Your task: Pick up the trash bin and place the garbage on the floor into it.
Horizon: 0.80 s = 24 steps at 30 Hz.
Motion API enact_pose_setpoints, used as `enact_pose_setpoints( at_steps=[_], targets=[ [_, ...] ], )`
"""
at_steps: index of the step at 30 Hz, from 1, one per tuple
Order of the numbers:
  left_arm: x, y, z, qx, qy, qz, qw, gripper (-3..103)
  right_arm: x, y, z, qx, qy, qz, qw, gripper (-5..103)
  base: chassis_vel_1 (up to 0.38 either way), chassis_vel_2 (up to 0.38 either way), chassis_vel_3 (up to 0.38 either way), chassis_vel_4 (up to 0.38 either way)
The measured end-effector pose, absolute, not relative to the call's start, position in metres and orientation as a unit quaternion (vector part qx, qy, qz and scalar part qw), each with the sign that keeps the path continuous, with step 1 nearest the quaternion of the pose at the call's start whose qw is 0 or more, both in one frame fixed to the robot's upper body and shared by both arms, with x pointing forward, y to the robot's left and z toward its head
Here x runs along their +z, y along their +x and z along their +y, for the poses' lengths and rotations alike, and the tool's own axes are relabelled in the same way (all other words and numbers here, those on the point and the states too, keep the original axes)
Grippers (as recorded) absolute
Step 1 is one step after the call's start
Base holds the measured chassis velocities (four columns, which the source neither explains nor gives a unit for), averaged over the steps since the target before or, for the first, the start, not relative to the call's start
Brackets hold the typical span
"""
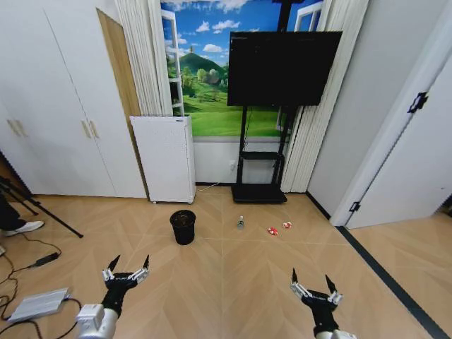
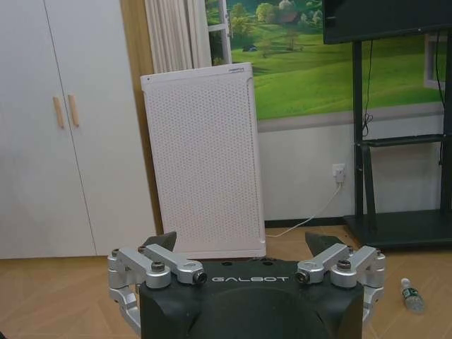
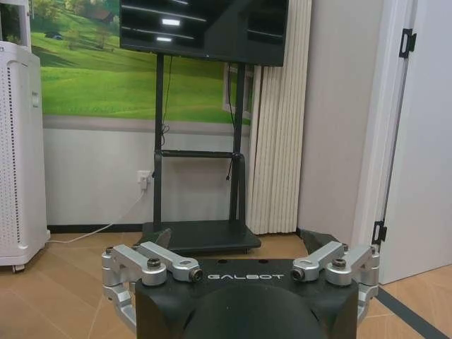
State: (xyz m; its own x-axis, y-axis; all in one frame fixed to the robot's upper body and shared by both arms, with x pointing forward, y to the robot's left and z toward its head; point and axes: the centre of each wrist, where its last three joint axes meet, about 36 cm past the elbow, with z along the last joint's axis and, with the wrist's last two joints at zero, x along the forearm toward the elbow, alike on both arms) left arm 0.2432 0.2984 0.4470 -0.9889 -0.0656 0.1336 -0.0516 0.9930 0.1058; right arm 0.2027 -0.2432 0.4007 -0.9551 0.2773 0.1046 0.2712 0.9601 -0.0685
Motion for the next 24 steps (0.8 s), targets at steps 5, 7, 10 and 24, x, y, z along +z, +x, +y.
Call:
enact_pose_setpoints(
  at_steps=[5,7,10,24],
  targets=[
    [0.4484,0.2431,0.2975,-0.049,0.029,-0.996,0.067,99,0.4036,0.202,-0.2425,0.025,-0.14,-0.989,0.052,100,0.0,0.0,0.0,0.0],
    [0.4485,0.2429,0.2973,-0.049,0.029,-0.996,0.066,99,0.4041,0.2016,-0.2424,0.024,-0.14,-0.989,0.051,100,0.0,0.0,0.0,0.0],
    [0.4494,0.2426,0.2968,-0.049,0.027,-0.996,0.066,99,0.4057,0.2016,-0.2428,0.024,-0.14,-0.989,0.049,100,0.0,0.0,0.0,0.0],
    [0.451,0.2426,0.2969,-0.051,0.025,-0.996,0.064,99,0.4071,0.2013,-0.2434,0.03,-0.142,-0.988,0.043,100,0.0,0.0,0.0,0.0]
  ],
)
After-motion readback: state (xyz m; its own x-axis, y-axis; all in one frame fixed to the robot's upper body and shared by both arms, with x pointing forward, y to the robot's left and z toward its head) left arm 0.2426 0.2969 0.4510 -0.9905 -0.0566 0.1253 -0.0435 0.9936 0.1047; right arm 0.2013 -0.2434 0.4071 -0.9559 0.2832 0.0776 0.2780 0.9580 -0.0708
